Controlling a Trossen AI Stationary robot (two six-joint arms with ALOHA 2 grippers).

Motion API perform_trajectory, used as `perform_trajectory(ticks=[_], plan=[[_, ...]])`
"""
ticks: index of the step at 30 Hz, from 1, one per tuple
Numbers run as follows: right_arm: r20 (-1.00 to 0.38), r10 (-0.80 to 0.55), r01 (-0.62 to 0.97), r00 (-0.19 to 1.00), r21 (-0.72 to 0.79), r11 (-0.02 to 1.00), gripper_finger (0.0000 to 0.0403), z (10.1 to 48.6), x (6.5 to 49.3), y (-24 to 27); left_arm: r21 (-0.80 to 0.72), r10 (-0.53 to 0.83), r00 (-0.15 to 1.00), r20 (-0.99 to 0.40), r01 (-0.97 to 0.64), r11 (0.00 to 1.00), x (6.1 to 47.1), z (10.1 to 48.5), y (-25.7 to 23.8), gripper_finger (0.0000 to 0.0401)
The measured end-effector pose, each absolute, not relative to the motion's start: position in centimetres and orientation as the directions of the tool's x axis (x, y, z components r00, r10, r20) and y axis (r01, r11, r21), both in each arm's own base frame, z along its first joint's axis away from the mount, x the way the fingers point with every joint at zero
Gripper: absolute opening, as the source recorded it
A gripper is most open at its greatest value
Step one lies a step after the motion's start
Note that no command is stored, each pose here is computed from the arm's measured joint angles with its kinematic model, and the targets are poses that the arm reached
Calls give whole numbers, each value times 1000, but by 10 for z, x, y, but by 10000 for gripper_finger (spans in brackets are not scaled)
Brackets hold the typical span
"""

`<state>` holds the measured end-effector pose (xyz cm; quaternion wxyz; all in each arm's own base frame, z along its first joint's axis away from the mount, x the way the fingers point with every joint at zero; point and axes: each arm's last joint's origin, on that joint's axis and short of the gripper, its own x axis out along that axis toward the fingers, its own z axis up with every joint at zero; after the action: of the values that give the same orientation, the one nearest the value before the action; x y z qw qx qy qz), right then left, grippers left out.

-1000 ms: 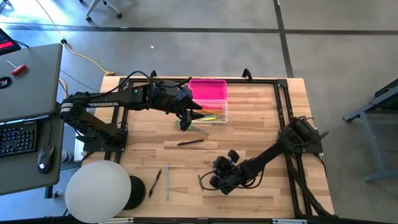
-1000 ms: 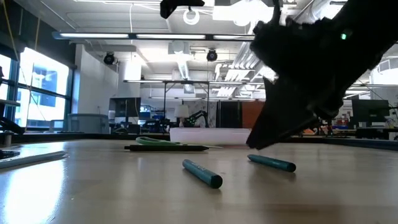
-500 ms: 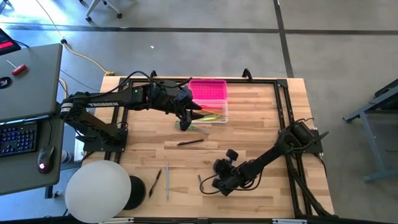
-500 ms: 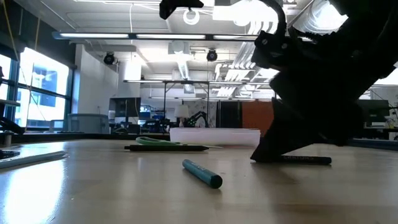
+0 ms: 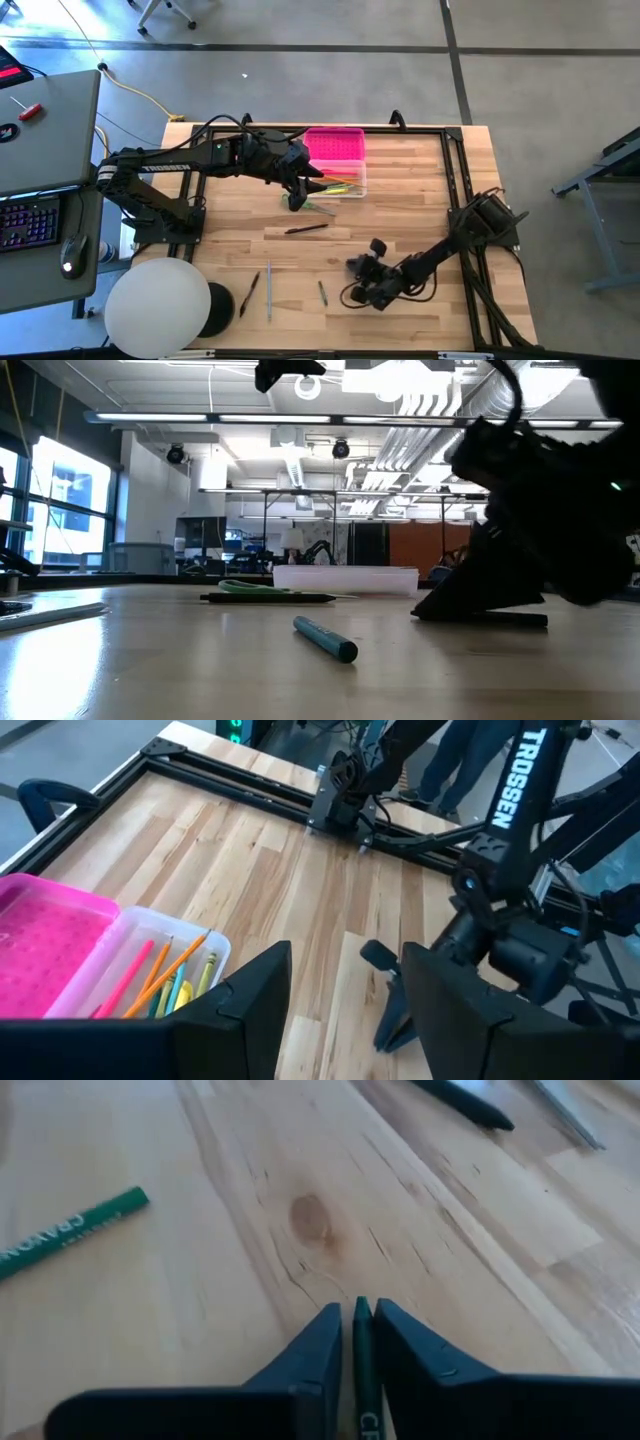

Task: Pick & place school supplies into a supply box
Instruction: Put the right dark green crayon into the supply box

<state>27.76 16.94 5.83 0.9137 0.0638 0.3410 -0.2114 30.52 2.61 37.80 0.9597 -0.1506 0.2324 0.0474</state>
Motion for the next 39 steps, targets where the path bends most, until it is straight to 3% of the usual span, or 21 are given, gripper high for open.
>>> perform_trajectory(ticks=[5,13,22,28,34,39], plan=[[-578,-317,374,752,-21,927,58,51,262,173,-267,21,888,-460,-161,950,305,378,26,223],[-582,-304,385,754,16,923,56,46,252,168,-267,22,890,-456,-160,950,305,378,26,223],[-578,-319,365,751,-39,930,10,43,254,164,-268,22,891,-453,-159,950,306,379,26,223],[-531,-348,355,772,-92,930,8,43,255,164,-268,22,891,-453,-160,950,306,379,26,223],[-468,-334,257,818,-223,941,7,73,267,156,-268,22,891,-453,-159,950,306,379,26,223],[-382,-420,265,823,-396,879,9,120,285,122,-268,21,891,-454,-159,950,306,379,26,223]])
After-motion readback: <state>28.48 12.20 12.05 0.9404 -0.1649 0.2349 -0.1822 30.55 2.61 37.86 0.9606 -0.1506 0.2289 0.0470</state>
